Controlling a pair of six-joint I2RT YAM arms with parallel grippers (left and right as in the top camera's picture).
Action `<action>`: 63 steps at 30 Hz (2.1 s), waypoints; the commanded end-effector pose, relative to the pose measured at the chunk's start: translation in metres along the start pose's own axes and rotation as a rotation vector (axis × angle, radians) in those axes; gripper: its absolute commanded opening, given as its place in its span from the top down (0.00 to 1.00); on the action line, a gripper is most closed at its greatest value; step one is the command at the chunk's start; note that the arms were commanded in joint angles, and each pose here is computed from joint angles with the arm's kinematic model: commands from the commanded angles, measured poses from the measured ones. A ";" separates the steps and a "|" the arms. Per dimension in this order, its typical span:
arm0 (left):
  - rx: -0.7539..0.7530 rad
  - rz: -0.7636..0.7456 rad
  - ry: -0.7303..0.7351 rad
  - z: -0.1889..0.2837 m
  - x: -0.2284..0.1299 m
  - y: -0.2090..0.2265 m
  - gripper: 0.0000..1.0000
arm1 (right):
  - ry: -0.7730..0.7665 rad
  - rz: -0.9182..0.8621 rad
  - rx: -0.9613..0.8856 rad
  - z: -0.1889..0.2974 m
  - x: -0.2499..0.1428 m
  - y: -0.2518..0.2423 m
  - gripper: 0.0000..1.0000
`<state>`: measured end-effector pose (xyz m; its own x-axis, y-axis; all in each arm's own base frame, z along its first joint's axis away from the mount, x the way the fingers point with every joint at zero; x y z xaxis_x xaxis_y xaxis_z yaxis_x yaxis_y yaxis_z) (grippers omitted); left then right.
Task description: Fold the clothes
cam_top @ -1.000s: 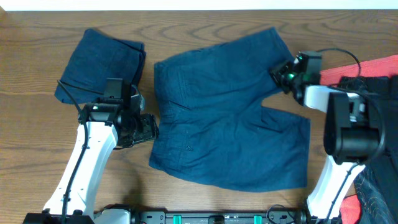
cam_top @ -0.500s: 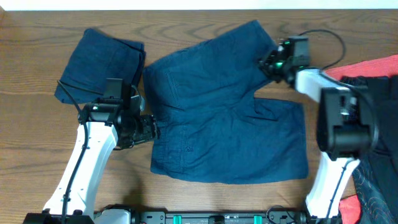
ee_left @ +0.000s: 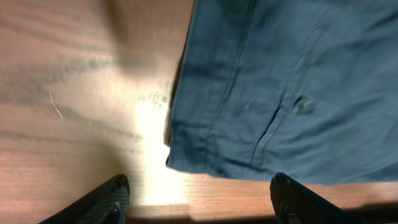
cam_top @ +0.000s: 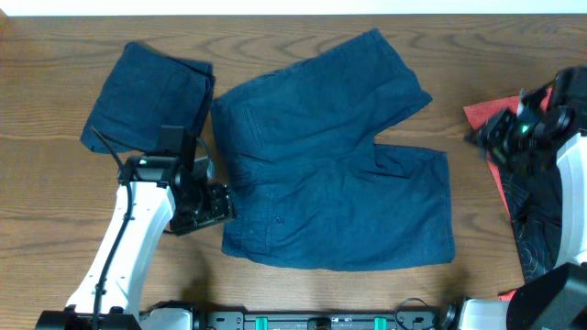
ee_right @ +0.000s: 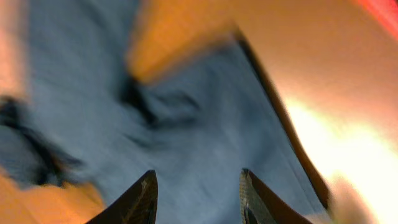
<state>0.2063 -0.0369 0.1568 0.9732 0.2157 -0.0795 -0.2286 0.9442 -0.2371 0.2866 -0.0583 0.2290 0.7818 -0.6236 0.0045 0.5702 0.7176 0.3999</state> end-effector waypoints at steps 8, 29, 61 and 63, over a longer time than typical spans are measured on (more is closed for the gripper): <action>0.037 0.030 0.107 -0.034 -0.027 0.019 0.25 | 0.282 -0.044 -0.200 -0.067 -0.059 -0.054 0.60; -0.095 0.225 0.062 -0.080 -0.033 0.021 0.94 | 0.201 0.149 0.081 -0.049 -0.080 -0.034 0.49; -0.120 0.184 -0.034 -0.052 -0.004 0.011 0.94 | 0.276 -0.209 -0.084 -0.128 -0.135 -0.101 0.62; -0.119 0.180 -0.032 -0.052 -0.005 0.011 0.94 | 0.297 -0.219 -0.124 -0.127 -0.140 -0.105 0.61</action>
<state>0.1957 -0.0419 0.1007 0.9082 0.4013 -0.1188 -0.4171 0.8445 -0.3358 0.1547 -0.0073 0.0708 0.6776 -0.6572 -0.3300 0.7353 0.6148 0.2854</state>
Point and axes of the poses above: each gripper's point midway between its finger pads, its own z axis back along the fingers, its own y axis along the line the jaws close on, x = y × z, the point moved 8 cm from there along z, back along the fingers, and after that the axes turned 1 degree about z, right-handed, at the moved point
